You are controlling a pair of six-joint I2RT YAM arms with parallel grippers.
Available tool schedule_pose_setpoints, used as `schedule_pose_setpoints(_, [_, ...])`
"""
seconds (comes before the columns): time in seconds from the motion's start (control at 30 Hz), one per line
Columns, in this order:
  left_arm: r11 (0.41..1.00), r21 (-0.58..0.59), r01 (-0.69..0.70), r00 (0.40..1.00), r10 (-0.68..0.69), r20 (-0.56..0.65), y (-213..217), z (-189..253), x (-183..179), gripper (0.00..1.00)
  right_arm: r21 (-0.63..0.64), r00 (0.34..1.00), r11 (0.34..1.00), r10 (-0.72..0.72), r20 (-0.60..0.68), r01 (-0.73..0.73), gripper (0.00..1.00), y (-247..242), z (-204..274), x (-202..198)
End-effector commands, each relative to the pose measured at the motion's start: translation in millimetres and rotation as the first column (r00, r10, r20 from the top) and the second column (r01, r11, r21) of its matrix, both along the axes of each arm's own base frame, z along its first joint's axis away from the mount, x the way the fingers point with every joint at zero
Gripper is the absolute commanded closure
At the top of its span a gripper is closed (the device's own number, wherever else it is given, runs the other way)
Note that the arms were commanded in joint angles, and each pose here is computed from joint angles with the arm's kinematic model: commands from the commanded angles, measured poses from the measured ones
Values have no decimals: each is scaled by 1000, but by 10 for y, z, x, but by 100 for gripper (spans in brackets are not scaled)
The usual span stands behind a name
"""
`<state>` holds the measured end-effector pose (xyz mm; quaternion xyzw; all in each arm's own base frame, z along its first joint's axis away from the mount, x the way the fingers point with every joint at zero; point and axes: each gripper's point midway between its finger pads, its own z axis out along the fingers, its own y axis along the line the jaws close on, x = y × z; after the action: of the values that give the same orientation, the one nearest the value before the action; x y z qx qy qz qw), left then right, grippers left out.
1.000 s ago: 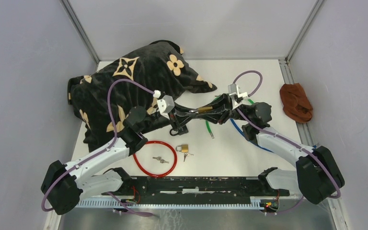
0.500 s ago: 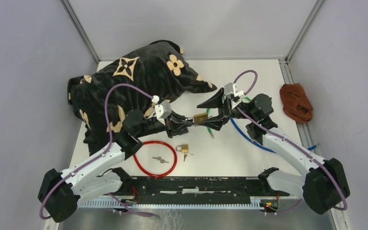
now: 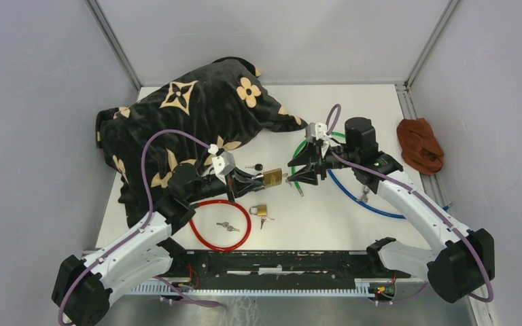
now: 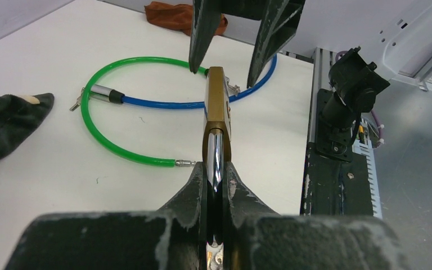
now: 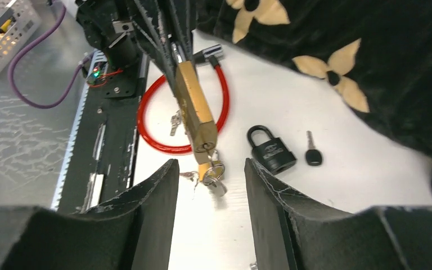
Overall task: Lock with the key
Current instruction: Lock the lock, then place the key at the center of the board.
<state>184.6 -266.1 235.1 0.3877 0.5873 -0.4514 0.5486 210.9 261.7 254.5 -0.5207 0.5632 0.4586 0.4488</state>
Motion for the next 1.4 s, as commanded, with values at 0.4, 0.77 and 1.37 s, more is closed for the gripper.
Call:
schedule_pose_setpoints(0.4, [993,-109,53,990,-38,134,-30,488,-70,98,-87,999,996,33,26,-31,79,204,-171,-3])
schedule_pose_setpoints(0.77, [999,8,-54,984,52,168,137,302,153,98,-147,952,941,-305,12,304,100,-304,-342,417])
schedule_pose_setpoints(1.37, [853,514,-88,925,-122,360,-324,-912,168,98,-226,733,828,-559,-387,512,100,-719,-1212,47])
